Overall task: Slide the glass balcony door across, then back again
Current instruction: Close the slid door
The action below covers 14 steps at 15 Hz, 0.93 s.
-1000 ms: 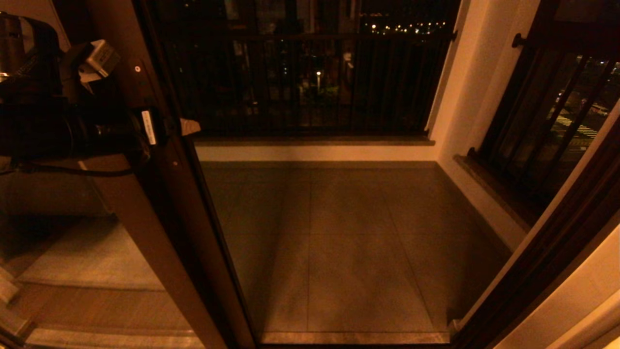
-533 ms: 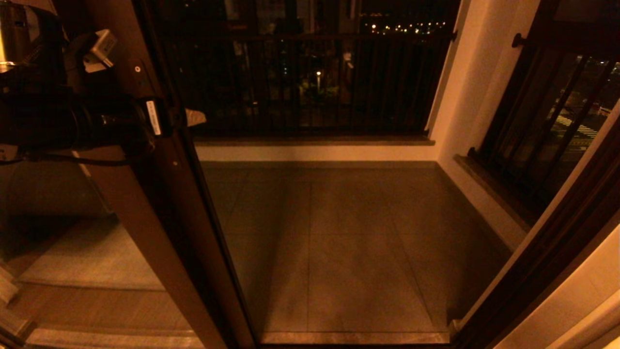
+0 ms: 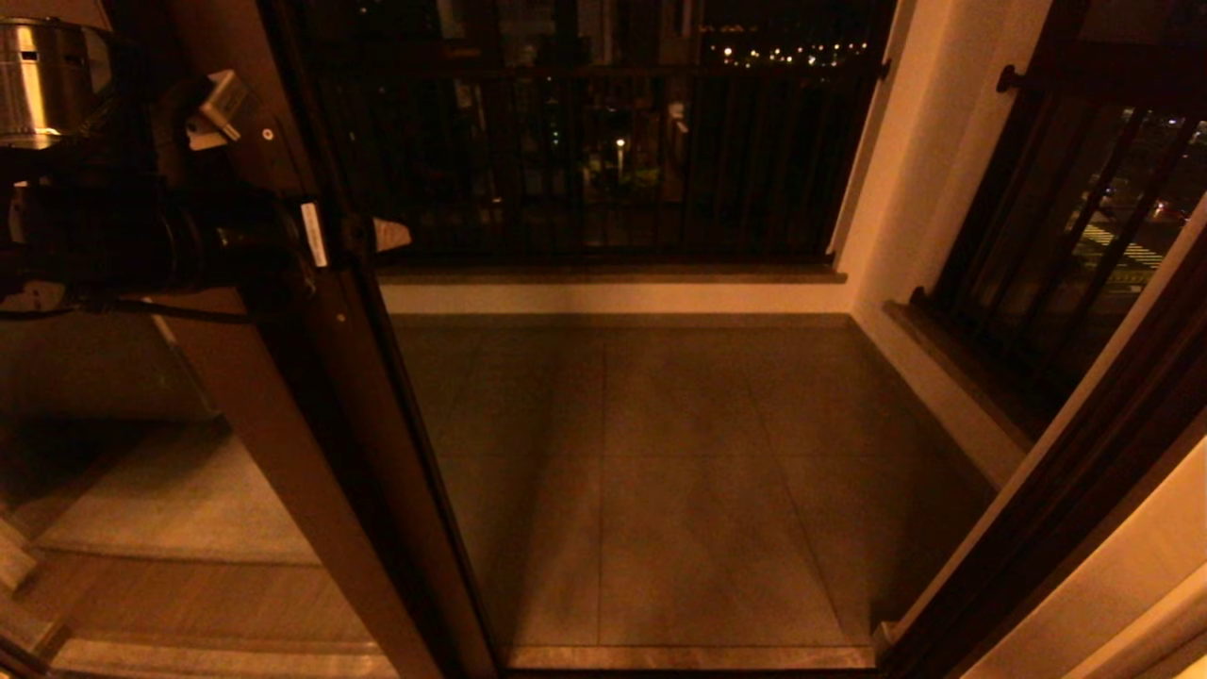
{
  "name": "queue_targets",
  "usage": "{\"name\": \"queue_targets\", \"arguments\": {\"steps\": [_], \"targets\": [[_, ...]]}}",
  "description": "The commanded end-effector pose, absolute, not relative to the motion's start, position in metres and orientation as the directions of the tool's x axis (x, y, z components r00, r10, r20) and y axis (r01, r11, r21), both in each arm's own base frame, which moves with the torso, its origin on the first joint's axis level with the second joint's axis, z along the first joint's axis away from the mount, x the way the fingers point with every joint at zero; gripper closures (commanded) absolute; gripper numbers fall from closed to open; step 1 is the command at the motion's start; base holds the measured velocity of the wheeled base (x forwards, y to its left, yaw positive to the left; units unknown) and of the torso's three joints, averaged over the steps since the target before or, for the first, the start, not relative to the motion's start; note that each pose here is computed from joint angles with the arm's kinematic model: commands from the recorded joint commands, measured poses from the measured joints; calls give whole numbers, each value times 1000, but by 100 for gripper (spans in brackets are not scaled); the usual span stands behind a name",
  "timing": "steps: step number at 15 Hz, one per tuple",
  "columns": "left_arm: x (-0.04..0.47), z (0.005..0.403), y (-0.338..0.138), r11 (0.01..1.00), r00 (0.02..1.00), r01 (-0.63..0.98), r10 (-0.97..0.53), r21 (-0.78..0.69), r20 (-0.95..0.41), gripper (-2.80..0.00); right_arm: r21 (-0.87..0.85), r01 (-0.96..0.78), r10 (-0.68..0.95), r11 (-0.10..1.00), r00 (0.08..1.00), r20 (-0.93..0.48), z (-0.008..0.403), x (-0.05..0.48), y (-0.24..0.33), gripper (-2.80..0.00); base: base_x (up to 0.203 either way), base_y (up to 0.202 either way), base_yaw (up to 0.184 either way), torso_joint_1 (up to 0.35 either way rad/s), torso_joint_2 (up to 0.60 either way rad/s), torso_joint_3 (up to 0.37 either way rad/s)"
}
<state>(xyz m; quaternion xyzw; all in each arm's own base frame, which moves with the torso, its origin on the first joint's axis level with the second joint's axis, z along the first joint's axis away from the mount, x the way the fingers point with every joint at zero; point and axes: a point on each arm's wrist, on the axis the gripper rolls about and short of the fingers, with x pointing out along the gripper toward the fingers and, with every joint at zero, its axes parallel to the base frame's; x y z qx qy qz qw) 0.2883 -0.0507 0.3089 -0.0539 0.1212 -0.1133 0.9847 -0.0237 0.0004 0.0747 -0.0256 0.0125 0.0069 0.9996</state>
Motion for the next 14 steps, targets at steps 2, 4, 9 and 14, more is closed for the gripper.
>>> {"name": "queue_targets", "arguments": {"steps": [2,4,9,14], "targets": [[291,309,-52,964,941,228,-255,-138,-222,-280,-52,-15,14,999,1000,-27,75,-24,0,0,0,0,0,0,0,0],[292,312,-52,956,940,255,-280,-142,-195,-280,-52,-15,14,999,1000,-28,75,-24,0,0,0,0,0,0,0,0],[294,309,-54,947,929,285,-312,-150,-199,-280,-52,-15,14,999,1000,-26,75,-24,0,0,0,0,0,0,0,0],[290,311,-55,919,903,357,-385,-167,-191,-280,-52,-15,14,999,1000,-26,75,-24,0,0,0,0,0,0,0,0]]}}
